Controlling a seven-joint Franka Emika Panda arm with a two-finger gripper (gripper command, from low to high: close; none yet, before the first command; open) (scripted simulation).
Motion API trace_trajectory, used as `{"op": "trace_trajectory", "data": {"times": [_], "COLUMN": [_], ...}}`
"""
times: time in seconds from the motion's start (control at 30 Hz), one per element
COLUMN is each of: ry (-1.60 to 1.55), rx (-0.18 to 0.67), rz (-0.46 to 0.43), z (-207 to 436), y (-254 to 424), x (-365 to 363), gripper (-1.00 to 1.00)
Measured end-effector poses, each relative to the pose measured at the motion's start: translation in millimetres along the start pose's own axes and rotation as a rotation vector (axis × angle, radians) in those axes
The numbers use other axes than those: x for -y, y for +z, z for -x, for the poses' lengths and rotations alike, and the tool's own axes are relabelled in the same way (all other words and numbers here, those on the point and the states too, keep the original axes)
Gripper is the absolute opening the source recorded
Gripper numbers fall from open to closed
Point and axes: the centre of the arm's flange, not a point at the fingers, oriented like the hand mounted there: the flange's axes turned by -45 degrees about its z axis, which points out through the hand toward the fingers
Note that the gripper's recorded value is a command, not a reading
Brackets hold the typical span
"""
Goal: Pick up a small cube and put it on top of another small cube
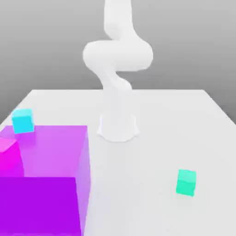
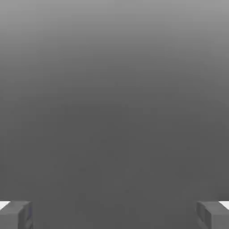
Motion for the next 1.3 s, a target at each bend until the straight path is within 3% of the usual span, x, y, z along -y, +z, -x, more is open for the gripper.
{"op": "trace_trajectory", "data": {"times": [0.33,0.67,0.9,0.93,1.3], "ry": [-0.508,-1.051,-1.096,-1.096,-1.097], "rx": [0.313,0.586,0.616,0.616,0.618], "rz": [-0.214,-0.423,-0.441,-0.441,-0.440], "z": [103.2,302.4,362.2,366.4,342.7], "y": [212.9,316.6,368.0,372.0,346.6], "x": [115.3,207.2,209.2,209.2,208.6], "gripper": [0.00,0.00,0.00,-1.00,-1.00]}}
